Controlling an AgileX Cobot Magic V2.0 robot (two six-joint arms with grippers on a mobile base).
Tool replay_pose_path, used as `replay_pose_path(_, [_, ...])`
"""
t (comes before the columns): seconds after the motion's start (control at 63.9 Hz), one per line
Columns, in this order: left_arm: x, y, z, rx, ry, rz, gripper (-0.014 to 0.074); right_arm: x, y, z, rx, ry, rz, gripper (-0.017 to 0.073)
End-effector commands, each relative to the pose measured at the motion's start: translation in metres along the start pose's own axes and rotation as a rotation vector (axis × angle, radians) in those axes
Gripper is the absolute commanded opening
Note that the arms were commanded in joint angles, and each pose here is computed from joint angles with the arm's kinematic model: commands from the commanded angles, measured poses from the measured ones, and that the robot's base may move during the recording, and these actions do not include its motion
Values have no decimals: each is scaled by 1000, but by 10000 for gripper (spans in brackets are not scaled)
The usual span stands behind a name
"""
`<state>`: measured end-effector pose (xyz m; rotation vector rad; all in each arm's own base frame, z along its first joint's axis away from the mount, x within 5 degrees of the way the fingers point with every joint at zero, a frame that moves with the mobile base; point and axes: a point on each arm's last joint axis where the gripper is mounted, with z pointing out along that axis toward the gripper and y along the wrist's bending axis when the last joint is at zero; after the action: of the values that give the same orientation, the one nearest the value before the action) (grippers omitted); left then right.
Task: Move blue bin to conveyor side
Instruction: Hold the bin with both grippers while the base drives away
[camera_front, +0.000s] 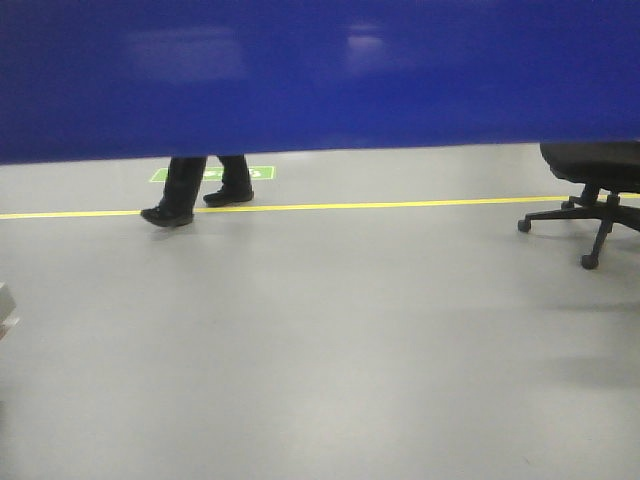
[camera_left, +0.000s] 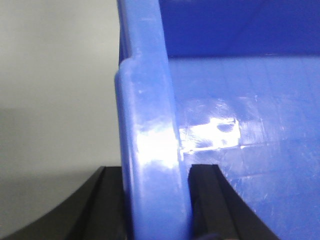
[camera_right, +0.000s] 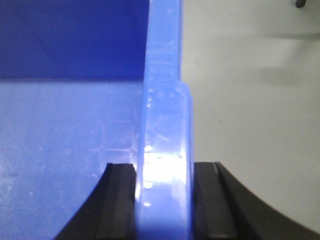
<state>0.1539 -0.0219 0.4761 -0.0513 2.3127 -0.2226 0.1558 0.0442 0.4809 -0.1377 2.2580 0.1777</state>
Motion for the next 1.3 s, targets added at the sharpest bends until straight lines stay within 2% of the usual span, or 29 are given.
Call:
replay_pose_path(0.0, [-6, -1, -11, 3, -108, 30, -17, -10, -5, -12, 42, -135, -26, -88])
replay_pose_path(1.282, [-6, -1, -10, 3, -106, 30, -17, -13, -4, -13, 34, -178, -27, -88])
